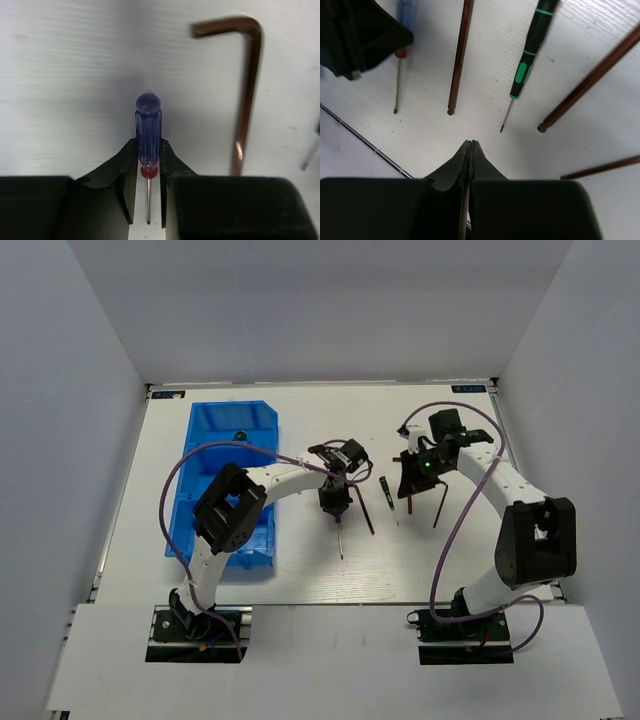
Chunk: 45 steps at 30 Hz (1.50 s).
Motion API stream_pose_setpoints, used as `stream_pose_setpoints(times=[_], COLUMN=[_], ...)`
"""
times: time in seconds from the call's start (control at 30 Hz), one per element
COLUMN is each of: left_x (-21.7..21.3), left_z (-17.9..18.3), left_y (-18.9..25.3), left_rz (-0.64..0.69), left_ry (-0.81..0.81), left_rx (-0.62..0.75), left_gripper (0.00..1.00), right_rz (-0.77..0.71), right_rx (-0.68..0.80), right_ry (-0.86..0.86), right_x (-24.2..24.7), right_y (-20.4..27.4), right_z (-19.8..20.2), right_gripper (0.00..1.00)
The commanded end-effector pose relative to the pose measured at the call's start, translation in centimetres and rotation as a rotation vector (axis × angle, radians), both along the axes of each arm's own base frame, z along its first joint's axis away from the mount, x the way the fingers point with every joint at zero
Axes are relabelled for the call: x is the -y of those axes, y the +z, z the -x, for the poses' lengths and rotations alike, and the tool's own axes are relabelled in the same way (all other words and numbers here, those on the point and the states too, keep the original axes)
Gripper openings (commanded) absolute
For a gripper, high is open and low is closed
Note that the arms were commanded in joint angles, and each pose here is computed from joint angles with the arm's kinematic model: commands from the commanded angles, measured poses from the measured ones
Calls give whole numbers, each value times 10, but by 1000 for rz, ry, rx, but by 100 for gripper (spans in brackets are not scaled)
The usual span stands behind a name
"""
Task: Sort the tools into containers
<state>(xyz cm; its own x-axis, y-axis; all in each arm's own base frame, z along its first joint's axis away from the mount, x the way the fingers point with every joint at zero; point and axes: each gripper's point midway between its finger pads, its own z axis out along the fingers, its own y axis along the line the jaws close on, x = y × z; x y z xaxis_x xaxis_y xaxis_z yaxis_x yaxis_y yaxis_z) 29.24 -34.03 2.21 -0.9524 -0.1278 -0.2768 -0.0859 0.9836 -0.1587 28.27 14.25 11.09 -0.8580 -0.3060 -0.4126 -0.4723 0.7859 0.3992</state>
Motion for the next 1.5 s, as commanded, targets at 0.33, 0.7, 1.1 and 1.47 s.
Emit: stream_pose_setpoints(times=[0.33, 0.7, 1.1, 1.47], left_x=[-151, -222, -282, -298], left_z=[-62, -95, -92, -77], left_y=[121, 177, 136, 116], left_rz=[60, 143, 173, 132], left_ry=[589, 925, 1160, 1218], left_rx=[228, 331, 246, 201], left_gripper=[0, 0, 0, 53], right_rz=[26, 345, 394, 400], right_rx=[-4, 160, 199, 167], right_ry=[221, 99, 59, 56], right_x=[-37, -20, -20, -22], right_y=[-26, -66, -70, -81], right_z=[-7, -67, -94, -96], right_gripper=[44, 48, 48, 48])
